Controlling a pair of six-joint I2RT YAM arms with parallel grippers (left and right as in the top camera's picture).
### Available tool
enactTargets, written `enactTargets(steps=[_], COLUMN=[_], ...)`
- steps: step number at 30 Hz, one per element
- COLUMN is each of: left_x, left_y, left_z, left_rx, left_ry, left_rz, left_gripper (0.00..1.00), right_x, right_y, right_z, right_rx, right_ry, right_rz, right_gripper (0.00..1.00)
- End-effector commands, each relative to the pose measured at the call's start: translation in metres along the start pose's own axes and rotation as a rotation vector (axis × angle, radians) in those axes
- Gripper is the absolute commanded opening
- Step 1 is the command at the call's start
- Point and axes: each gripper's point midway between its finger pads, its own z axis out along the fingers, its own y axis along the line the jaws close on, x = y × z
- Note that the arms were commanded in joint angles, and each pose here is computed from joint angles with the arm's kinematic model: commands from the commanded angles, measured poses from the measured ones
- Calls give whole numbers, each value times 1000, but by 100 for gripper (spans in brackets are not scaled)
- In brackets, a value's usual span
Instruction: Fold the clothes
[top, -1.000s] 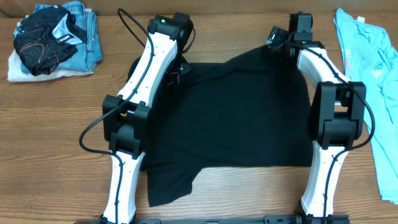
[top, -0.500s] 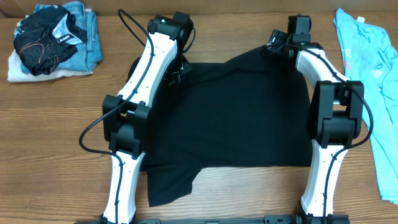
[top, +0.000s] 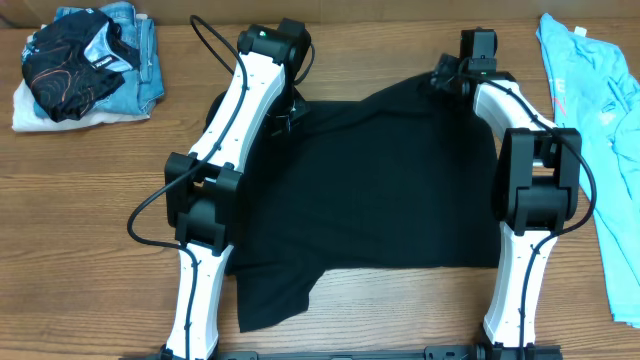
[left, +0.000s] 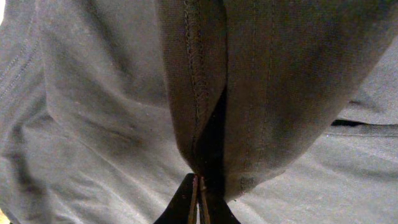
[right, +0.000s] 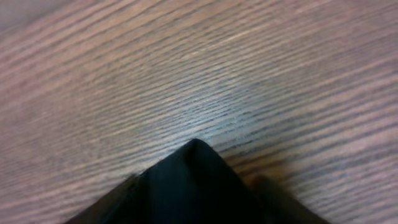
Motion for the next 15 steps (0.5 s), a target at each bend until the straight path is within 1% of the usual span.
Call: enactTargets(steps=[1,3,6,8,9,11,12,15], left_x=[2,2,1,0,0,-2,-4,-6], left_y=[-2,-2,-2,-2,-1,0,2,3], left_z=[-14,-14,-14,-14,-14,-14,-14,-14], left_rx=[34,34,35,34,33,23,16,9], left_ry=[-11,-11,-12,-15,-16,-30,-39,-49], left_rz=[4,4,5,4,5,4,4,4], left_gripper=[5,5,4,4,4,4,4,4], right_x=[-8,-11,-17,-26,-34,-40,-42,-50], right_y=[-2,-4,-5,-9,-11,-10,-10,-12], right_z=[3,1,-5,-11,-18,-25,-28,-39], right_rx=[14,28,48,83,107,114,117,125], right_ry=[-22,-22,-15,-18,-20,-12,-6,5], right_rz=[2,3,1,-1,-1,7,26,59], right_gripper=[50,46,34,23,15,6,4,4])
